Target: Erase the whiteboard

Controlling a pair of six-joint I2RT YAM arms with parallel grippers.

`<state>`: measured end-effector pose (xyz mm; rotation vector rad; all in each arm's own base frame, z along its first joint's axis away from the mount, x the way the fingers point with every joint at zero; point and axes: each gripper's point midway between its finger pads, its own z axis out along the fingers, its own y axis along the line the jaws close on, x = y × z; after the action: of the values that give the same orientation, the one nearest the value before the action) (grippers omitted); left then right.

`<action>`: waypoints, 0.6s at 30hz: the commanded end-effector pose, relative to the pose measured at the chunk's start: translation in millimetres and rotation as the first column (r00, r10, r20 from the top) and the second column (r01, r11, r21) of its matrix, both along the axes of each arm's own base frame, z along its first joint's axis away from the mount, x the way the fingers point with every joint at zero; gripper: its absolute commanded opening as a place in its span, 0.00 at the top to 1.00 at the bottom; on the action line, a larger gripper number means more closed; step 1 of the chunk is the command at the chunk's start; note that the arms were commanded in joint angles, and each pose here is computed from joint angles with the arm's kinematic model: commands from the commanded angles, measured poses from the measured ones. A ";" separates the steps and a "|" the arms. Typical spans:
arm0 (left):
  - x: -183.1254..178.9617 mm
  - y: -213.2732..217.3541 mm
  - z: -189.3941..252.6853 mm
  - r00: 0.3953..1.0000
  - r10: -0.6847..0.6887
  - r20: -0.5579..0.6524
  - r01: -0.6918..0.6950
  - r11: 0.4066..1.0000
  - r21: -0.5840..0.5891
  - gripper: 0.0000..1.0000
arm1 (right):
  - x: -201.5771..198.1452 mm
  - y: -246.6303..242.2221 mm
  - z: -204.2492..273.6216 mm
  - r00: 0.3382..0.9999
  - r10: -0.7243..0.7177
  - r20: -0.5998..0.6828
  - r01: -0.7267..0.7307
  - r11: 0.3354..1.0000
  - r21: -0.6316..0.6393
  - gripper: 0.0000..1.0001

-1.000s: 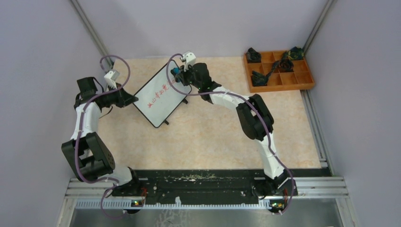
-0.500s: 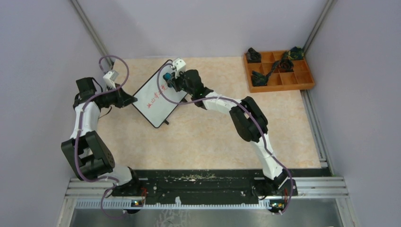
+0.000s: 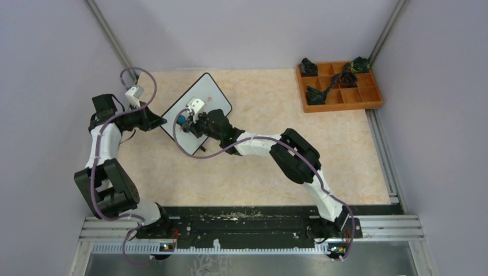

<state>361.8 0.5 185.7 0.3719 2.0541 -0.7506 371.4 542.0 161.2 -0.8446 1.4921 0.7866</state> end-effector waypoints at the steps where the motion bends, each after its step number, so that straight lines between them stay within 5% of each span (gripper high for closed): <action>1: 0.6 4.6 -17.2 1.000 -0.030 0.001 0.029 0.995 0.091 1.00 | -38.6 20.9 35.5 0.993 0.107 0.045 -0.110 0.992 0.063 1.00; 18: -3.4 3.6 -20.4 0.999 -0.042 -0.011 0.043 0.994 0.097 1.00 | 63.6 -35.6 14.5 0.986 -0.159 0.052 0.159 0.987 0.000 1.00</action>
<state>362.0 0.4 184.7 0.3976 2.0460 -0.7455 373.1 541.7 161.5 -0.8664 1.4904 0.7666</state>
